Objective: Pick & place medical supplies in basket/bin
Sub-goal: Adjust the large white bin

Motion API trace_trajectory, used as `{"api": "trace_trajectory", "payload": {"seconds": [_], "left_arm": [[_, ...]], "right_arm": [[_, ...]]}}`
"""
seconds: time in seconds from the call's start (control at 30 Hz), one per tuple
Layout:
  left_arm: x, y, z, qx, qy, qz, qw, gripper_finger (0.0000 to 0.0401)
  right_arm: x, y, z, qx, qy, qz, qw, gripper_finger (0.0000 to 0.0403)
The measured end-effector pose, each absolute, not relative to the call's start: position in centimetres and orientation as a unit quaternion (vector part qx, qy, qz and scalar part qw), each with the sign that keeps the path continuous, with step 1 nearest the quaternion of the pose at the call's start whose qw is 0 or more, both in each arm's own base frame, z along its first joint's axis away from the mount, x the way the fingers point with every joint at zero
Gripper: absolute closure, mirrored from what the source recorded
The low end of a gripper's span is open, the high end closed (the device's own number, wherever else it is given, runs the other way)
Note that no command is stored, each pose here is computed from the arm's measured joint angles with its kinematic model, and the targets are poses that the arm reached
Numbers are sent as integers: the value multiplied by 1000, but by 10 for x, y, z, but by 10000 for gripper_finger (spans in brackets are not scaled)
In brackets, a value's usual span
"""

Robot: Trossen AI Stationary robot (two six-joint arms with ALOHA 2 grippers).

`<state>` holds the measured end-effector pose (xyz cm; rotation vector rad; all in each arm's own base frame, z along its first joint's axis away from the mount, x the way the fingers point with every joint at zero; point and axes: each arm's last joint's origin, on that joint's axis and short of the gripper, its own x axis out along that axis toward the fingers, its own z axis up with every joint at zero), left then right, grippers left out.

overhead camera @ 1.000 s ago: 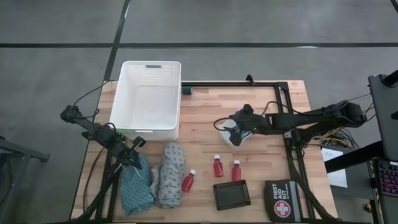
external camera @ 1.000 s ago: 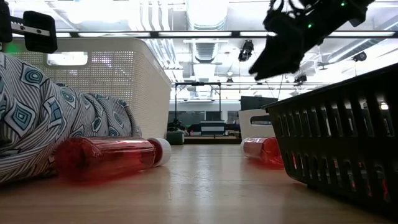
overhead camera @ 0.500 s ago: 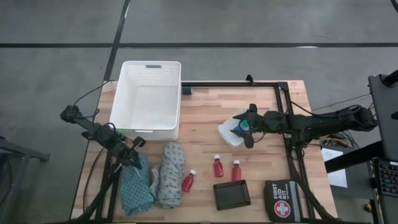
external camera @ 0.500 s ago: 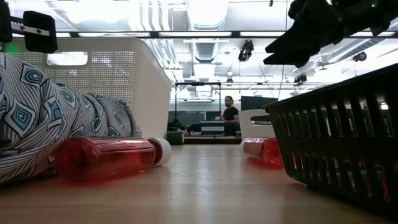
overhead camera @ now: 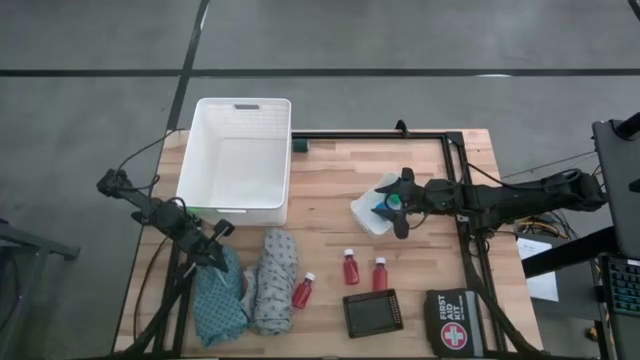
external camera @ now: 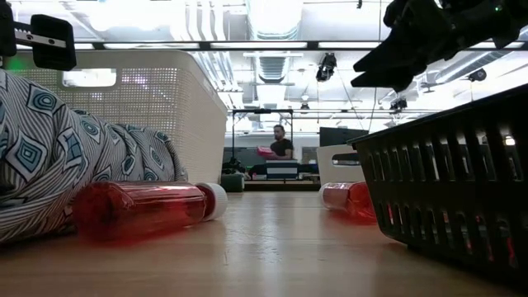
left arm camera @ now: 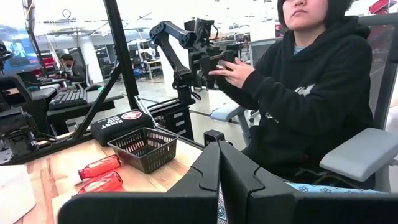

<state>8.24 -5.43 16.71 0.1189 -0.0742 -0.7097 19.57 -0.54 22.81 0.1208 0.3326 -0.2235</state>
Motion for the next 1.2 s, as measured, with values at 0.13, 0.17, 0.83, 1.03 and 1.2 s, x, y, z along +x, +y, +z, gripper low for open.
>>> {"api": "trace_trajectory", "payload": {"seconds": [0.13,0.17,0.83,1.03,1.2], "left_arm": [[82,-54,167,58,-36,-347,935,395],[82,-54,167,58,-36,-347,935,395],[82,-54,167,58,-36,-347,935,395],[82,-54,167,52,-35,-347,936,395],[83,-53,172,49,-44,-318,946,395]], "right_arm": [[196,-5,228,61,165,-111,978,109],[196,-5,228,60,165,-111,978,108],[196,-5,228,59,169,-112,978,106],[196,-5,228,59,169,-112,978,110],[196,-5,228,59,169,-112,978,103]]}}
